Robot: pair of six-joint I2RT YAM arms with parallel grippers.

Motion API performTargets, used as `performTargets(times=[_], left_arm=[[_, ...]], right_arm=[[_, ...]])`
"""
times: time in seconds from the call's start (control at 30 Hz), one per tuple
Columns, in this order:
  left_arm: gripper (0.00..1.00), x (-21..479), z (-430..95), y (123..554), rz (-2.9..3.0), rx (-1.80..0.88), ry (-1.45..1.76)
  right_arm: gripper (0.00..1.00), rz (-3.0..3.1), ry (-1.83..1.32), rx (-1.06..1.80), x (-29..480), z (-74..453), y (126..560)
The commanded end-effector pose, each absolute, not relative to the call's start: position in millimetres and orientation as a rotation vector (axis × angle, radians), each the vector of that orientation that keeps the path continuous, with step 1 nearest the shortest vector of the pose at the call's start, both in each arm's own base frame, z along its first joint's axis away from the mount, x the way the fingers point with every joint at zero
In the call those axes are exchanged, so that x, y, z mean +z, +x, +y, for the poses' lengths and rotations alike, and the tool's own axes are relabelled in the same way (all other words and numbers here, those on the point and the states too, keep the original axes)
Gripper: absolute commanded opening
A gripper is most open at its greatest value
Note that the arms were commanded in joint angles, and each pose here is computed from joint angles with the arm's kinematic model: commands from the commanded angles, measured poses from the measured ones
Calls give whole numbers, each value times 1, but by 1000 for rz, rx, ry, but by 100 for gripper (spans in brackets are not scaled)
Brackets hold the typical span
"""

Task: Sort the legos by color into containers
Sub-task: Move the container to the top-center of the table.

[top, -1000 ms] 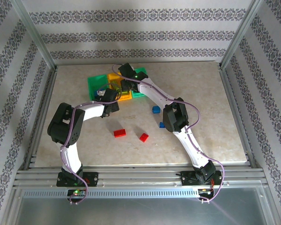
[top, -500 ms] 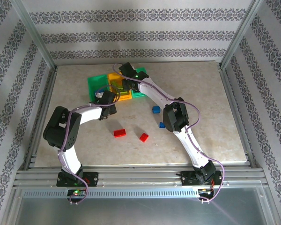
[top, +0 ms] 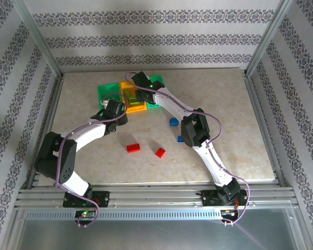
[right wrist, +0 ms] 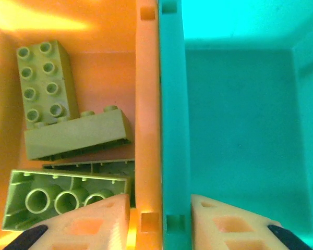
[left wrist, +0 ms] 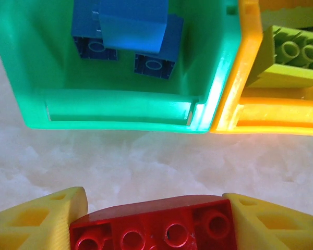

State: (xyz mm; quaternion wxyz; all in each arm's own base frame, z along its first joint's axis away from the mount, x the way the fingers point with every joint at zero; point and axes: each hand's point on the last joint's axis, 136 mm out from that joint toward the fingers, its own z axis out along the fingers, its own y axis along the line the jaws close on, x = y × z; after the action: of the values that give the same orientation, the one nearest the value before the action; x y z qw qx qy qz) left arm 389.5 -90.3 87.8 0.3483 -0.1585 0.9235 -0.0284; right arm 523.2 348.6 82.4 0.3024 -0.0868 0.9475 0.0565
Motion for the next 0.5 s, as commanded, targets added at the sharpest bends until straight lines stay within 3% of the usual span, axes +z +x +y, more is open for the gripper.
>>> performTargets(times=[0.0, 0.27, 0.47], left_arm=[[55, 97, -88, 379, 2403, -67, -394], [55, 117, -87, 376, 2370, -85, -389], [55, 130, -87, 376, 2342, -106, -393]], right_arm=[[31, 2536, -222, 121, 68, 350, 518], [20, 2531, -214, 69, 77, 348, 507], [18, 2566, -146, 55, 78, 338, 479]])
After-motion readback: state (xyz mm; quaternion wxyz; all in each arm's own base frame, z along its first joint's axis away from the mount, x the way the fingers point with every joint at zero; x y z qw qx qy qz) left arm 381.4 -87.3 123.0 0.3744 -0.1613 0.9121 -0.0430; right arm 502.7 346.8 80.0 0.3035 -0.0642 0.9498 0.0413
